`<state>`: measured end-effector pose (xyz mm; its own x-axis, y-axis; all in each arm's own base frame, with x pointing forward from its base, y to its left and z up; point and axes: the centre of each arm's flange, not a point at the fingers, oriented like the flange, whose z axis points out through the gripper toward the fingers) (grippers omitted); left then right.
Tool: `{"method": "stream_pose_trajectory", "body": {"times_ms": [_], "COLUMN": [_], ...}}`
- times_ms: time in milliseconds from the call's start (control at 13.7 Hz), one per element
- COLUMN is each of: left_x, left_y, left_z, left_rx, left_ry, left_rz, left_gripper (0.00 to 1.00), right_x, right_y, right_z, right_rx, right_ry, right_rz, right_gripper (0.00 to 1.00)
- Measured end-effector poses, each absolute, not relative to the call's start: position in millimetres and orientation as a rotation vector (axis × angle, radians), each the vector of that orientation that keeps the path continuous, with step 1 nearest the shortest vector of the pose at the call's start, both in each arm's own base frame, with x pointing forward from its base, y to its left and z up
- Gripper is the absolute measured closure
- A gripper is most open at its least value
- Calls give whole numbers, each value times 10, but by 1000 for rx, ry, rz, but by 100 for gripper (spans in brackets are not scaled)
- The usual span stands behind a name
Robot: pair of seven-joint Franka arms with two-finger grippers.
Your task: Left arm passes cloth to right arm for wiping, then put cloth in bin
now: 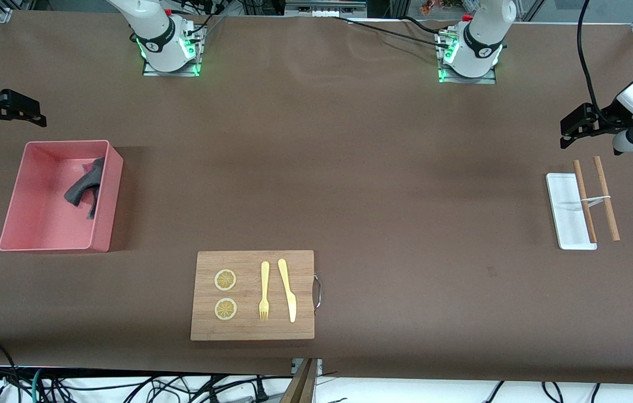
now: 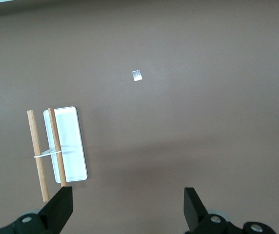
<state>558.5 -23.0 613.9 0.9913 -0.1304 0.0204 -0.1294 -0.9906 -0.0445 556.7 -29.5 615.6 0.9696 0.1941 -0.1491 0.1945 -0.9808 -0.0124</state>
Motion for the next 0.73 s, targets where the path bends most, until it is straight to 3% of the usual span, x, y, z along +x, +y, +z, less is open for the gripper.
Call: {"method": "stream_pose_trajectory", "body": {"times_ms": [218,728], "left_x": [5585,5585], "left_y": [-231,-231], "left_z": [6139,6139], "left_rx": [-3092,-3092], "left_ry": [202,202], "left_rz": [-36,-36], "left_gripper": [0,0], "right_x": [5449,5391], "right_y": [-270,-51], "right_z": [6341,6268], "right_rx": [3106,3086], "right_ry": [317,149], "right_rz": [-191,-252], "right_gripper": [0,0]}}
